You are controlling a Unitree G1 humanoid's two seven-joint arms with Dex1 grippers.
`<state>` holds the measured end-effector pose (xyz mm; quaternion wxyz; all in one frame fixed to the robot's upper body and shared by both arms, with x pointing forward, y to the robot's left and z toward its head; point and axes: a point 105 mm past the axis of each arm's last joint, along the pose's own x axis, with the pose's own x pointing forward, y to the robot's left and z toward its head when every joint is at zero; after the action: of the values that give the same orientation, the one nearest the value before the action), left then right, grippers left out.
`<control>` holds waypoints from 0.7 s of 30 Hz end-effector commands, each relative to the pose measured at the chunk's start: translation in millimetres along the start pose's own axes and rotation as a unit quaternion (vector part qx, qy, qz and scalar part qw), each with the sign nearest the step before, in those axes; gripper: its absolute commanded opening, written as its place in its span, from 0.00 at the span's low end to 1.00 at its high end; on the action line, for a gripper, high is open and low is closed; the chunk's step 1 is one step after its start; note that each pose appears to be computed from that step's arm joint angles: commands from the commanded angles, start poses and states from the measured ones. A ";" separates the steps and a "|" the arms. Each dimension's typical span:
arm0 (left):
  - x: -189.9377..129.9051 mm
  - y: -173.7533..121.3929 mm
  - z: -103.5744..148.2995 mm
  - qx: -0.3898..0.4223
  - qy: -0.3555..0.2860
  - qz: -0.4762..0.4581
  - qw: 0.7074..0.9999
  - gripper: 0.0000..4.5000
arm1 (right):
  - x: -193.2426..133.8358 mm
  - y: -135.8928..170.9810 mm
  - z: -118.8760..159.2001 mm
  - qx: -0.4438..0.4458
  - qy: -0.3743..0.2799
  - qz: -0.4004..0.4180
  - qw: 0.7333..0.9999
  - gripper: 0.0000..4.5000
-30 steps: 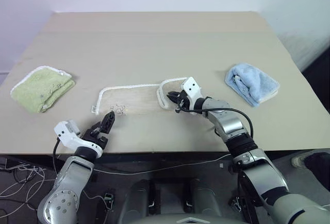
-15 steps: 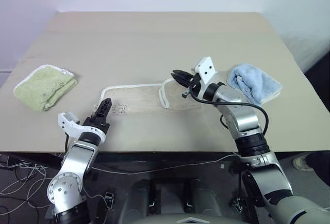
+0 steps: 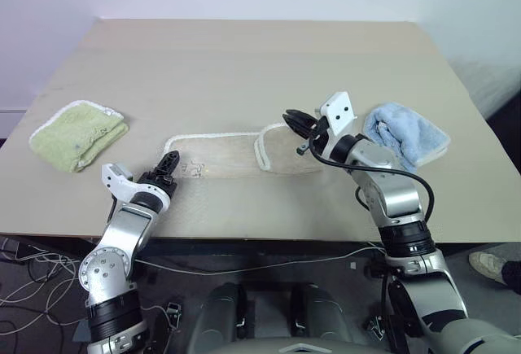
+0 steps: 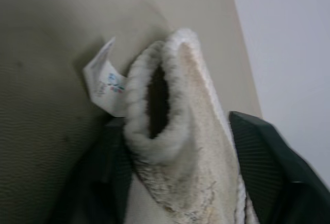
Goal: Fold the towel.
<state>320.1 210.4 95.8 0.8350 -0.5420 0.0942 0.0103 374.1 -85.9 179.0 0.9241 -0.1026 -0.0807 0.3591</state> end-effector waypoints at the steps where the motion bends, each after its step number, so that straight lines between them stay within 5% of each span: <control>1: 1.9 -0.7 3.8 -0.013 -0.008 -0.004 1.000 0.33 | -3.2 -4.1 18.3 -0.016 -0.029 -0.009 0.999 0.08; 6: 1.5 -7.4 15.1 -0.016 -0.032 -0.010 0.999 0.01 | -0.8 1.5 15.7 -0.012 -0.027 -0.001 1.000 0.08; 12: -2.3 -13.5 23.7 0.024 -0.036 -0.012 0.999 0.01 | 0.6 5.9 14.0 -0.013 -0.025 0.007 1.000 0.08; 21: -17.1 -49.9 84.9 0.138 -0.095 -0.071 0.983 0.01 | 0.5 0.5 15.4 -0.015 -0.025 0.001 1.000 0.08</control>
<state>324.3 265.6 151.7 0.8916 -0.4524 0.0142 0.0122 373.2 -84.4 177.0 0.9236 -0.1033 -0.0787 0.3607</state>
